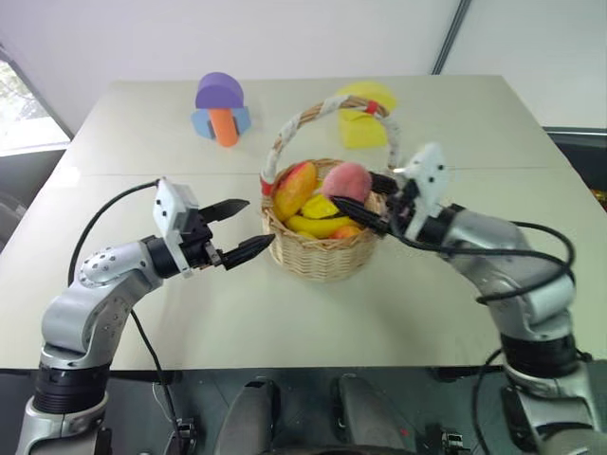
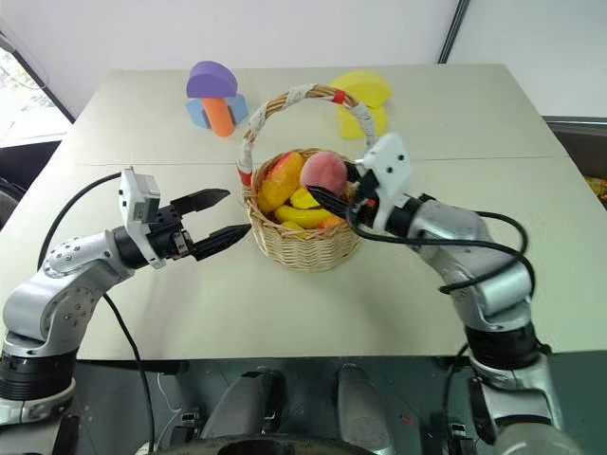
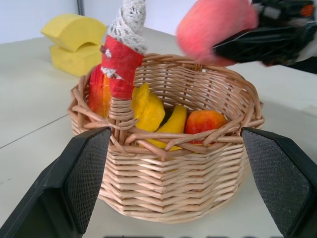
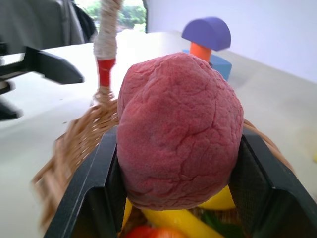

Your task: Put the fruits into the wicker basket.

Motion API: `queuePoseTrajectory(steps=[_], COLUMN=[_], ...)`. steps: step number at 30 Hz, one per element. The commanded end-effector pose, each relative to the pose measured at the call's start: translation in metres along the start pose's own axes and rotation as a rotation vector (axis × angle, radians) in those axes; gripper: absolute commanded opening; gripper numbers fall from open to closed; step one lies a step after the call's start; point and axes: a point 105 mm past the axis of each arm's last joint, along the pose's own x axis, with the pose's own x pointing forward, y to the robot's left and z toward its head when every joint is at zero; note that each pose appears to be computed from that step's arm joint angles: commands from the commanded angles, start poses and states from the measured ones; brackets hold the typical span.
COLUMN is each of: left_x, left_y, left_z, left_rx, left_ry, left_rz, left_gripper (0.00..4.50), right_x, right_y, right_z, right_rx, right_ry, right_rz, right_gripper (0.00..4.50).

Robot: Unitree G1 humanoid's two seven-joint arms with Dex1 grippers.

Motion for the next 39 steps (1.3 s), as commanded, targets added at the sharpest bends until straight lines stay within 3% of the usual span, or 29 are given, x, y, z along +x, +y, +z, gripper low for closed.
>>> queuePoseTrajectory(steps=[1,2,9,14,17,25,28,34,35,39], left_x=[0.000,-0.001,-0.004,-0.005,-0.002,0.004,0.004,0.004,0.004,0.006], left_y=[-0.008,-0.008,-0.009,-0.008,-0.007,-0.011,-0.013,-0.016,-0.016,-0.016], left_z=[0.011,0.011,0.008,0.008,0.009,0.012,0.013,0.012,0.012,0.012], left_rx=[0.044,0.044,0.034,0.016,0.013,0.012,0.013,0.007,0.006,0.004], left_ry=[-0.035,-0.036,-0.033,-0.041,-0.044,-0.053,-0.058,-0.059,-0.060,-0.065], left_rz=[-0.008,-0.006,0.018,0.017,0.002,-0.029,-0.028,-0.027,-0.027,-0.030], left_gripper=[4.50,4.50,4.50,4.50,4.50,4.50,4.50,4.50,4.50,4.50], right_x=[0.002,0.001,-0.046,-0.074,-0.069,-0.032,-0.027,-0.027,-0.028,-0.045], right_y=[0.000,0.003,0.021,-0.005,-0.031,-0.061,-0.060,-0.059,-0.060,-0.072], right_z=[0.009,0.014,0.029,0.020,0.009,-0.011,-0.010,-0.007,-0.006,0.007], right_rx=[-0.048,-0.059,-0.151,-0.051,0.020,0.130,0.156,0.155,0.153,0.079], right_ry=[-0.027,-0.044,-0.085,-0.064,-0.072,-0.104,-0.131,-0.150,-0.153,-0.193], right_rz=[-0.010,0.013,0.187,0.082,-0.056,-0.229,-0.224,-0.210,-0.211,-0.272], right_gripper=[4.05,4.42,4.42,4.42,4.42,4.42,3.58,0.42,0.07,0.08])
